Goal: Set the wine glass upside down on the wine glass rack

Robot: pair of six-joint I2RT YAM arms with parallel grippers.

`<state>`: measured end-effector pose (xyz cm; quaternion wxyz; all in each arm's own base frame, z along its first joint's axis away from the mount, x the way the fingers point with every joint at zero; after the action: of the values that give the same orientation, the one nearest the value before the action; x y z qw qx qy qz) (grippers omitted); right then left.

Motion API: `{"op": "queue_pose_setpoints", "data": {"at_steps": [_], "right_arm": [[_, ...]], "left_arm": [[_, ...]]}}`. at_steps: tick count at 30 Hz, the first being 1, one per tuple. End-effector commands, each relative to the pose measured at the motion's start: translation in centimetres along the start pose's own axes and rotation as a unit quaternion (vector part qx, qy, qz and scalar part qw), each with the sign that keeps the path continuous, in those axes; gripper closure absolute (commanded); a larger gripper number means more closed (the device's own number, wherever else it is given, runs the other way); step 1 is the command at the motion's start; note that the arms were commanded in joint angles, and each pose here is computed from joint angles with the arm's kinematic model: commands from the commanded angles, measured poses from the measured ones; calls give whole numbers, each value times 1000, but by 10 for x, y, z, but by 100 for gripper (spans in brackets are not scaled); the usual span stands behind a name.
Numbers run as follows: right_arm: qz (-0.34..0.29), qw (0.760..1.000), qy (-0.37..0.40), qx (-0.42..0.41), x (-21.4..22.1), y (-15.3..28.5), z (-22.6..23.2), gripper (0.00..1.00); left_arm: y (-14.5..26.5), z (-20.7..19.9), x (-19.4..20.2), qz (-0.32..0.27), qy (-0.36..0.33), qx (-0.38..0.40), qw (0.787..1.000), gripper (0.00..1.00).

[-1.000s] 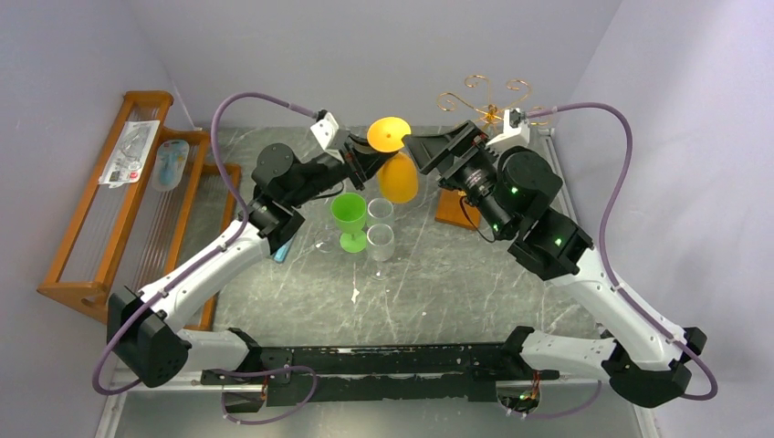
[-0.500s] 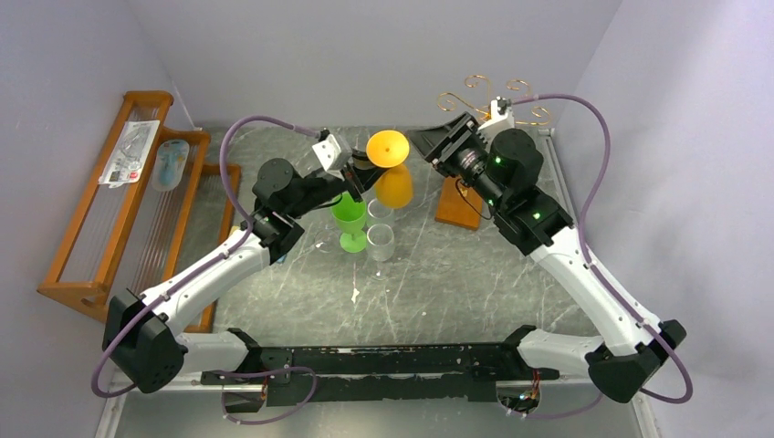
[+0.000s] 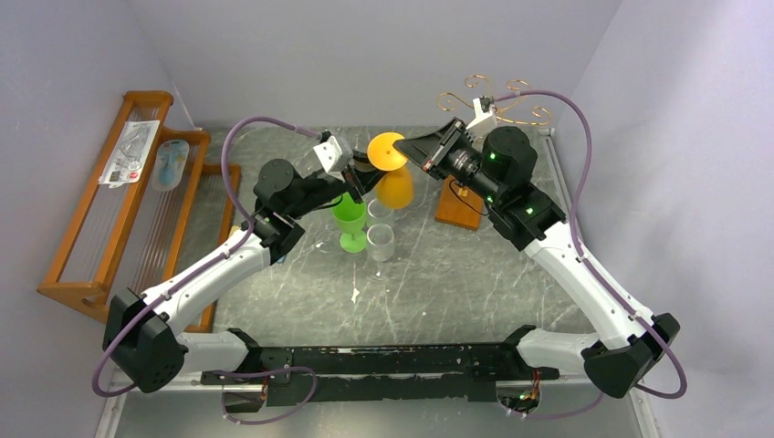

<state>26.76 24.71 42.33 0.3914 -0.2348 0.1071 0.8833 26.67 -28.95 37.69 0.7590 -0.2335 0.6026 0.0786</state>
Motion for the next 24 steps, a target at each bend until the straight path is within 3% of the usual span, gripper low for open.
{"op": "queue_pose_setpoints", "data": {"at_steps": [1, 3, 5, 8, 24], "right_arm": [[-8, 1000, -1, 2, -10, -1, -2, 100], [-22, 1000, -2, 2, -18, -2, 1, 100], [-36, 999, -2, 3, -27, -5, 4, 100], [-58, 998, -5, 10, -39, -12, 5, 100], [-119, 985, -87, 90, -92, -48, -81, 100]], "left_arm": [[1, -4, -22, -43, -26, 6, 999, 73], [4, -2, -21, -40, -17, -9, 999, 49], [8, 1, -18, -31, -7, -28, 999, 31], [17, 3, -15, -24, 9, -53, 998, 19], [48, -12, -43, -24, 132, -83, 987, 17]]}}
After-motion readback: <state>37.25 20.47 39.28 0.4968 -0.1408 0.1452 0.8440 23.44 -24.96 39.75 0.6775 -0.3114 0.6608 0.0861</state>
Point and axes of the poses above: each gripper's point midway between its finger pads, its own y axis back along the fingers, its own z axis along the line the jaws close on, x = y × z, the point moved 4 cm from there along y, back along the fingers, and after that the axes turned 5 degrees about -y, right-handed, at the moved point
